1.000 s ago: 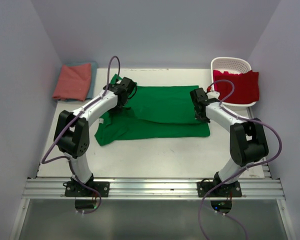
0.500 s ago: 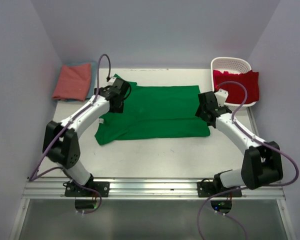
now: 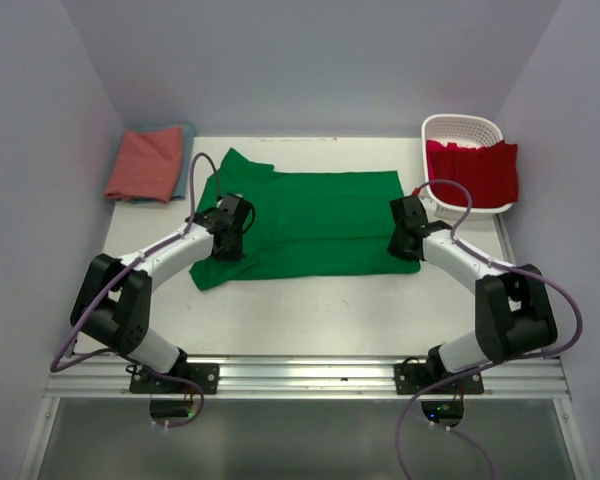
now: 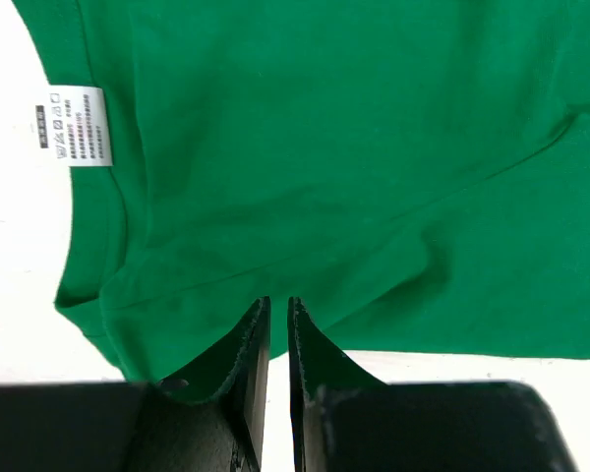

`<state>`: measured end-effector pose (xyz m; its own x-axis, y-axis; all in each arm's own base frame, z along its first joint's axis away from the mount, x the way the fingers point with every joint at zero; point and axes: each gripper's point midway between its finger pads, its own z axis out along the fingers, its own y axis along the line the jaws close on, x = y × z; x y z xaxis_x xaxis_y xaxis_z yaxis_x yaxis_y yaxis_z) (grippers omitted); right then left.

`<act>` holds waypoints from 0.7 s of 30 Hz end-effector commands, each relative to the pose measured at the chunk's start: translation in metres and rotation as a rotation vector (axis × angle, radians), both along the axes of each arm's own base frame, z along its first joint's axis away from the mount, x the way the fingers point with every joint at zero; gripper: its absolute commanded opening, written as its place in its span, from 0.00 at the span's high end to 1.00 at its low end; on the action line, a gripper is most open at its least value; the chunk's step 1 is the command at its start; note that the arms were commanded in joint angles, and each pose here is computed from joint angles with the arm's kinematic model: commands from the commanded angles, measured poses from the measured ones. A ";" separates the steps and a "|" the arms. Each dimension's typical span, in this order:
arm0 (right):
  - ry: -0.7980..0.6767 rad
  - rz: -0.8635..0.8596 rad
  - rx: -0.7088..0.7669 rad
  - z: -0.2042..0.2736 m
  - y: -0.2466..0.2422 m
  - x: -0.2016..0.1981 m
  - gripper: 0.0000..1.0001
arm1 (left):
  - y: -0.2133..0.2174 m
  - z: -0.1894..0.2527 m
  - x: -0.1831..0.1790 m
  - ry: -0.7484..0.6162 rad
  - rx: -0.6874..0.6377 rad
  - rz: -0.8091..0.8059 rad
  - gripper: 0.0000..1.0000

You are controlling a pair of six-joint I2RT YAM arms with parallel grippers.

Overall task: Fold and stack the t-shirts
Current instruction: Flatten the tshirt out

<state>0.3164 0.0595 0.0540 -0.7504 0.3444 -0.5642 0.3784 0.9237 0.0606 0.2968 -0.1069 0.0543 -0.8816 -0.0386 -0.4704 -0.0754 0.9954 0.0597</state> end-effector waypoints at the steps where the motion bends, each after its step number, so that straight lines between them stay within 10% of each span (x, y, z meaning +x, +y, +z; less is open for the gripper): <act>1: 0.017 0.034 0.058 -0.016 0.014 0.004 1.00 | -0.015 0.010 0.021 -0.098 -0.093 0.030 0.85; 21: 0.169 -0.043 -0.026 -0.057 -0.002 -0.015 1.00 | 0.044 -0.028 -0.029 -0.005 0.102 0.181 0.85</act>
<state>0.3123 0.0686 0.0147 -0.8000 0.3674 -0.4744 0.3932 0.9182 0.0480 0.2604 -0.0730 0.0199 -0.8938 -0.1044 -0.4361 -0.1880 0.9701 0.1532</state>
